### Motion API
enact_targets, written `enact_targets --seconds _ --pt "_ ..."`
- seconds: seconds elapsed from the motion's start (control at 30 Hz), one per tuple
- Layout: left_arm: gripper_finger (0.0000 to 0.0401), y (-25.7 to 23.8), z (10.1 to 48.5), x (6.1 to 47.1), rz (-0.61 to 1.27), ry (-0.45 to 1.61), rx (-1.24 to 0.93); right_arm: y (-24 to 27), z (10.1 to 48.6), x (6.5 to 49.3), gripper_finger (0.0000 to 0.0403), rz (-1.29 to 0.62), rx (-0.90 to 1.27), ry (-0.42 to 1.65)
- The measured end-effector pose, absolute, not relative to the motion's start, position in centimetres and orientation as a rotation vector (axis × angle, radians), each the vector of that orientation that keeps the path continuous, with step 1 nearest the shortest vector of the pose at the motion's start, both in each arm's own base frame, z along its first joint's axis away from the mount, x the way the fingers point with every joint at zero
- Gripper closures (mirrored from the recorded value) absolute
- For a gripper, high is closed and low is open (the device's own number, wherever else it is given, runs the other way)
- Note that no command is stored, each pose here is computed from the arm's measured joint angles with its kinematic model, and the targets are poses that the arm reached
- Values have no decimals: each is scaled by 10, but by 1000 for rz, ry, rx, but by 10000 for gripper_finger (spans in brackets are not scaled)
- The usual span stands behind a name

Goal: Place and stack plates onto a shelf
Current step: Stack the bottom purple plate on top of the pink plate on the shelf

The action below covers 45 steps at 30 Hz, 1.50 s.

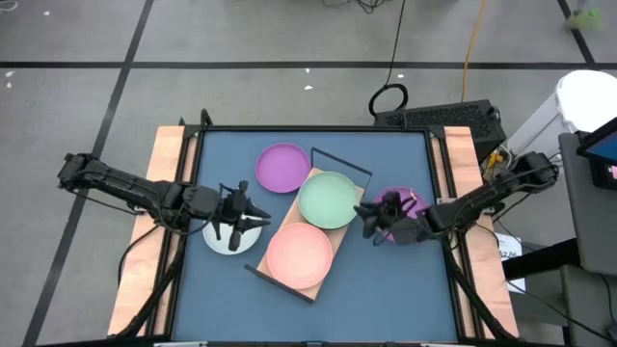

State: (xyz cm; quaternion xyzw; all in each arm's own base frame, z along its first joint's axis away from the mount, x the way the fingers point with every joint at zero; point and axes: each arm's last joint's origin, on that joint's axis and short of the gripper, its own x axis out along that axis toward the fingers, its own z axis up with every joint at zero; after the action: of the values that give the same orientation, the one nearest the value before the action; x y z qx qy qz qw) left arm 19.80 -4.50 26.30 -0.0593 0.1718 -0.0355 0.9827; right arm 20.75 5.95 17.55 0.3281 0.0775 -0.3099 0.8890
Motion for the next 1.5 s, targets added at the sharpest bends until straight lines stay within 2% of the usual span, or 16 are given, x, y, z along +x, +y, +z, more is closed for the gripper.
enact_targets --seconds 0.53,1.0,1.33,1.5 --pt "315 -51 238 215 -59 475 -128 107 179 190 277 -304 294 307" --pt "315 -52 237 216 -45 484 -174 109 180 186 277 -189 297 391" --pt "315 -52 237 216 -45 484 -172 110 198 186 277 -292 295 598" --pt "315 -52 237 216 -45 484 -172 107 189 180 277 -376 331 711"
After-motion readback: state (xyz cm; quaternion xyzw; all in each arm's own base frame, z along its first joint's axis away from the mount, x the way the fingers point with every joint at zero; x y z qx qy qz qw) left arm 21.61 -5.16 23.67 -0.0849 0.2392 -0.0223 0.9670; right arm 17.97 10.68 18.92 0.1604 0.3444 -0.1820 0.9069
